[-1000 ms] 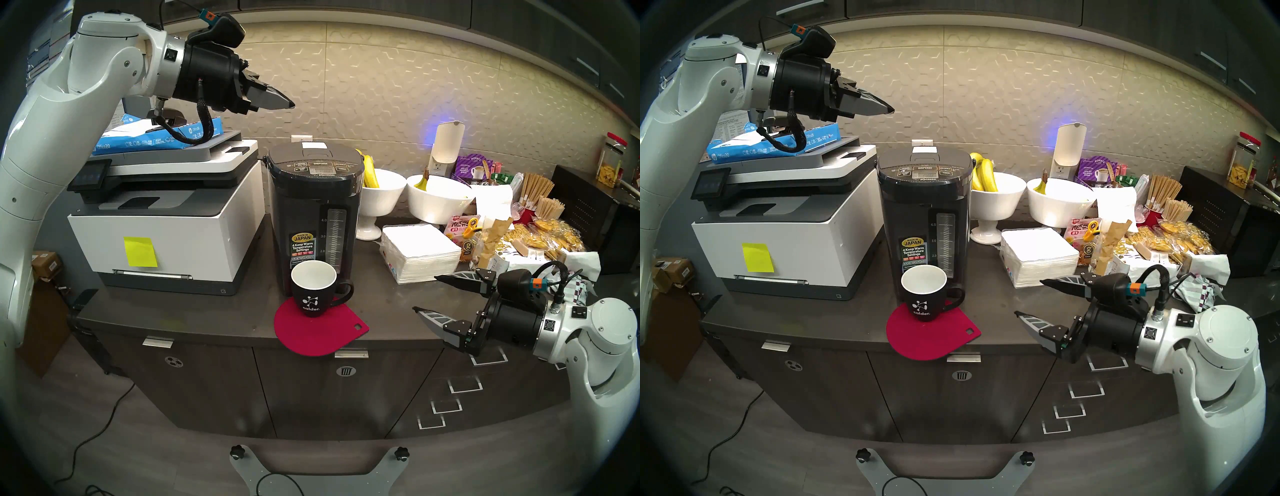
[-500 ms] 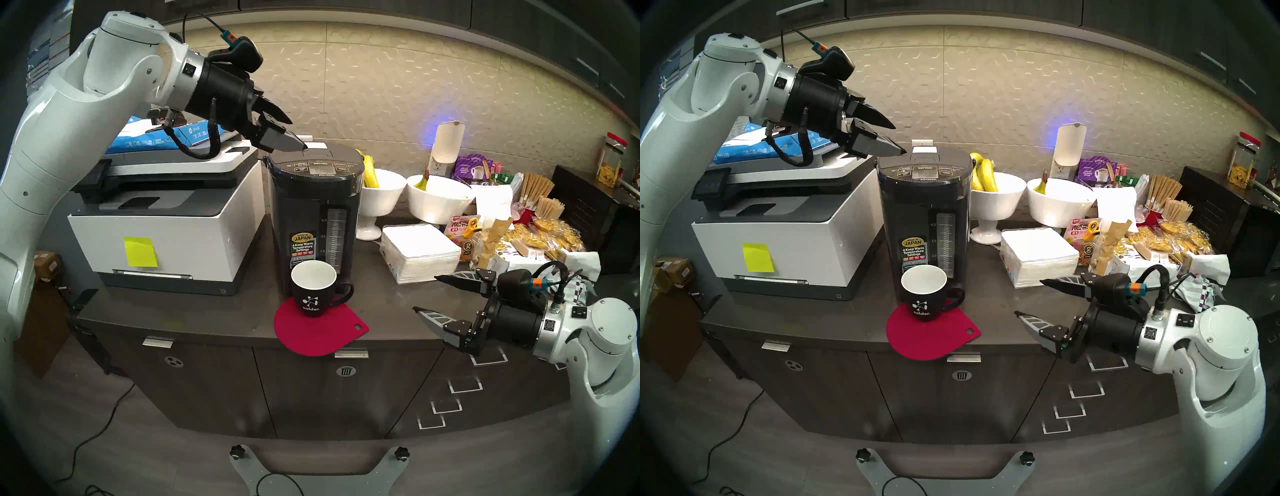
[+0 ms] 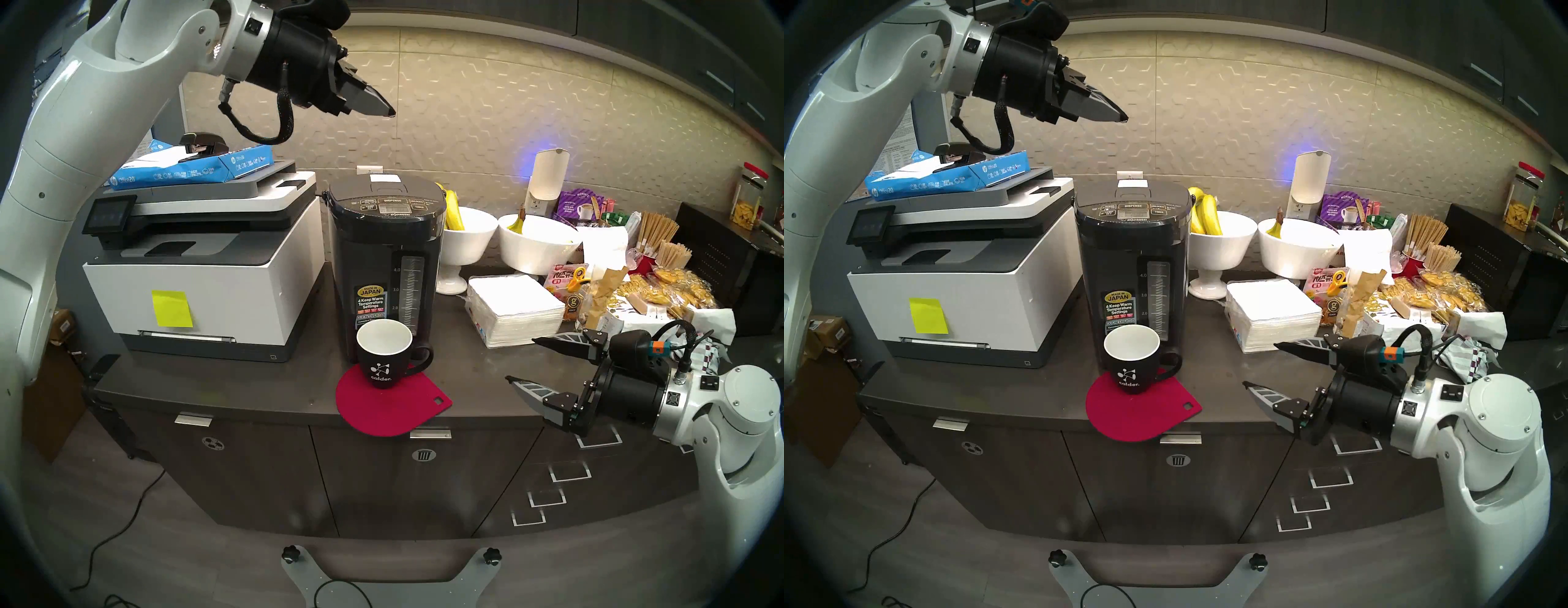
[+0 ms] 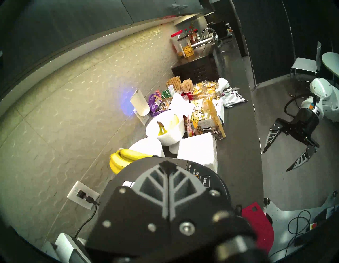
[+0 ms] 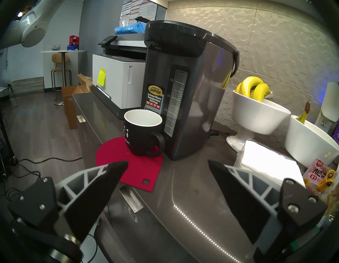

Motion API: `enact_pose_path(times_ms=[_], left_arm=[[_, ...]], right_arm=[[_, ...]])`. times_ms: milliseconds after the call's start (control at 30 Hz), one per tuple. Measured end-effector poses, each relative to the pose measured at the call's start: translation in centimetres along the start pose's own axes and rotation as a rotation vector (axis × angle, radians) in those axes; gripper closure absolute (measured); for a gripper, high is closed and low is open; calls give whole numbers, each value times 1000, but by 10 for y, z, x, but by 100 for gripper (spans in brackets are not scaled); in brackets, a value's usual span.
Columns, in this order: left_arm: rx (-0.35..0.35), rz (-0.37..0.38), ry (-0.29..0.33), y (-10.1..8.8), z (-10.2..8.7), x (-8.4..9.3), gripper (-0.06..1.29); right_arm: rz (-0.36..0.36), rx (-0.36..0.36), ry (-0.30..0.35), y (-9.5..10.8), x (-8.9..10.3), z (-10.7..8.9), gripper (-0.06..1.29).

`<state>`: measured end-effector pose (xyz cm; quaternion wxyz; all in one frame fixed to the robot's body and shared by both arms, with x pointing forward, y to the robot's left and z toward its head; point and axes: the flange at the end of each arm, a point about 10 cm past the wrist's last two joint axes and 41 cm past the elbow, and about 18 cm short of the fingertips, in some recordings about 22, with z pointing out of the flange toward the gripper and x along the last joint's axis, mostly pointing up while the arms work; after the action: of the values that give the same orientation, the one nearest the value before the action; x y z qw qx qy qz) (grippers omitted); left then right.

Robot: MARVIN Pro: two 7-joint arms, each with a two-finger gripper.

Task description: Press the water dispenser button and fill the cup

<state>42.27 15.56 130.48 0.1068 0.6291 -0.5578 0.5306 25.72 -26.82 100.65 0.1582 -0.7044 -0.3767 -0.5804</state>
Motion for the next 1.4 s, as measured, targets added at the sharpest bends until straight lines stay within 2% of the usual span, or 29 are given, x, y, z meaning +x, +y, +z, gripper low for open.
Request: enact_pose_path(times_ms=[200,667,967,1400], left_arm=[[-10,-3,-46,1,16,-2,125],[-99,-3,-71,12,36,-6,125],[-148,2,-70,21,38,-12,125],[-183,-15,-85,17,46,-26,125]], right_arm=[[0,0,0,0,0,0,-2],[0,0,0,0,0,0,-2],[0,0,0,0,0,0,-2],[0,0,0,0,0,0,-2]])
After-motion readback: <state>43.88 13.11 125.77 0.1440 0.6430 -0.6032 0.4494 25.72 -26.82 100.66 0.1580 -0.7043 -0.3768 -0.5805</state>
